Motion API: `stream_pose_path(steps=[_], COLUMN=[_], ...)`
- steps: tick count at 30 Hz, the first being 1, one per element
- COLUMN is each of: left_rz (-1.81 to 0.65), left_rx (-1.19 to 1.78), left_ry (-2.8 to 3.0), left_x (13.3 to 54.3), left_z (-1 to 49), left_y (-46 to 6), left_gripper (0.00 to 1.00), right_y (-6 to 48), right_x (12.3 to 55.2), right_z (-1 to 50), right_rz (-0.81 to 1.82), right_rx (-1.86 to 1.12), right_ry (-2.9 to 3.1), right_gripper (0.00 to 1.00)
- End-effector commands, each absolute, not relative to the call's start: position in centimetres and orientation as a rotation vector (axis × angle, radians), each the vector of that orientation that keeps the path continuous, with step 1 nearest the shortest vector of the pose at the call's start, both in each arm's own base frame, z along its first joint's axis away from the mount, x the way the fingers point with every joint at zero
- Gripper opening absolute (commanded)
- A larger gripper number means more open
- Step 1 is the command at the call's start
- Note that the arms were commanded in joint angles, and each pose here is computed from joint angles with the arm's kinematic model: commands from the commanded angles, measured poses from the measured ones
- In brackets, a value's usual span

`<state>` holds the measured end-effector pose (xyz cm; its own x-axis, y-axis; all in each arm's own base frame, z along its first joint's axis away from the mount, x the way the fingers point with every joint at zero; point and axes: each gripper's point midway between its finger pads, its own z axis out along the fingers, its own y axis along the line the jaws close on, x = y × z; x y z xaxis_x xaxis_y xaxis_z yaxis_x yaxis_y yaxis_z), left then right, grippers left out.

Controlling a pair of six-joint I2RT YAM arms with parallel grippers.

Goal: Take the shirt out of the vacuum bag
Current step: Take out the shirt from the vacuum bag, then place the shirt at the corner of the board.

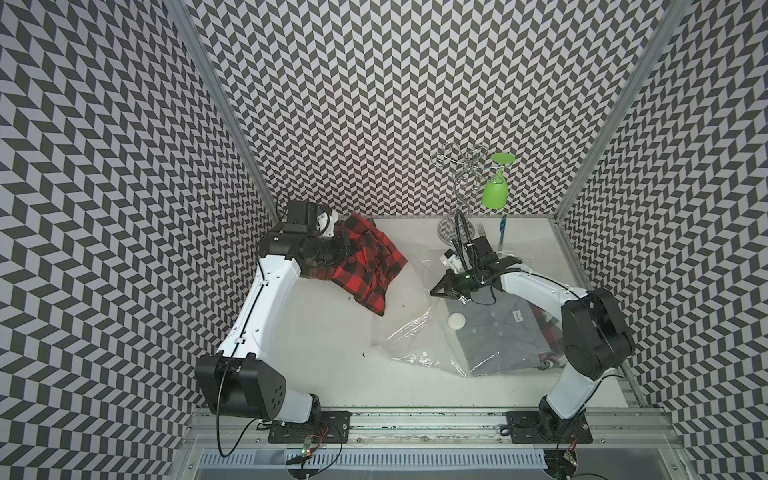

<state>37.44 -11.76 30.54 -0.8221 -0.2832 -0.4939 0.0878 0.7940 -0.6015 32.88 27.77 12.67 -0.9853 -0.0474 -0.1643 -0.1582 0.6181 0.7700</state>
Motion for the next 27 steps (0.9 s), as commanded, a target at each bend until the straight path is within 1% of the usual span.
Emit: stream_pose_path(steps=[1, 6, 16, 22, 27], left_rz=[-0.903, -0.865, -0.748, -0.765, -0.811], left_rx=[-0.127, -0.124, -0.215, -0.241, -0.233], left_ry=[2.328, 2.313, 2.315, 2.256, 2.274], left_x=[38.9, 41.6, 47.7, 49.4, 50.0], left_z=[34.3, 36.1, 35.9, 37.8, 36.7], left_y=[-12.2, -11.9, -8.7, -7.3, -8.2], left_gripper=[0.00, 0.00, 0.00, 0.00, 0.00], right_y=[28.2, 28.3, 28.4, 28.2, 28.4], right_x=[33.2, 33.4, 33.2, 32.8, 32.9], right_z=[12.2, 12.3, 11.9, 11.2, 11.0], right_rz=[1.316, 1.326, 1.332, 1.331, 1.338], right_rx=[-0.210, -0.220, -0.233, -0.236, -0.238], right_ry=[2.690, 2.684, 2.689, 2.705, 2.707], right_gripper=[0.00, 0.00, 0.00, 0.00, 0.00])
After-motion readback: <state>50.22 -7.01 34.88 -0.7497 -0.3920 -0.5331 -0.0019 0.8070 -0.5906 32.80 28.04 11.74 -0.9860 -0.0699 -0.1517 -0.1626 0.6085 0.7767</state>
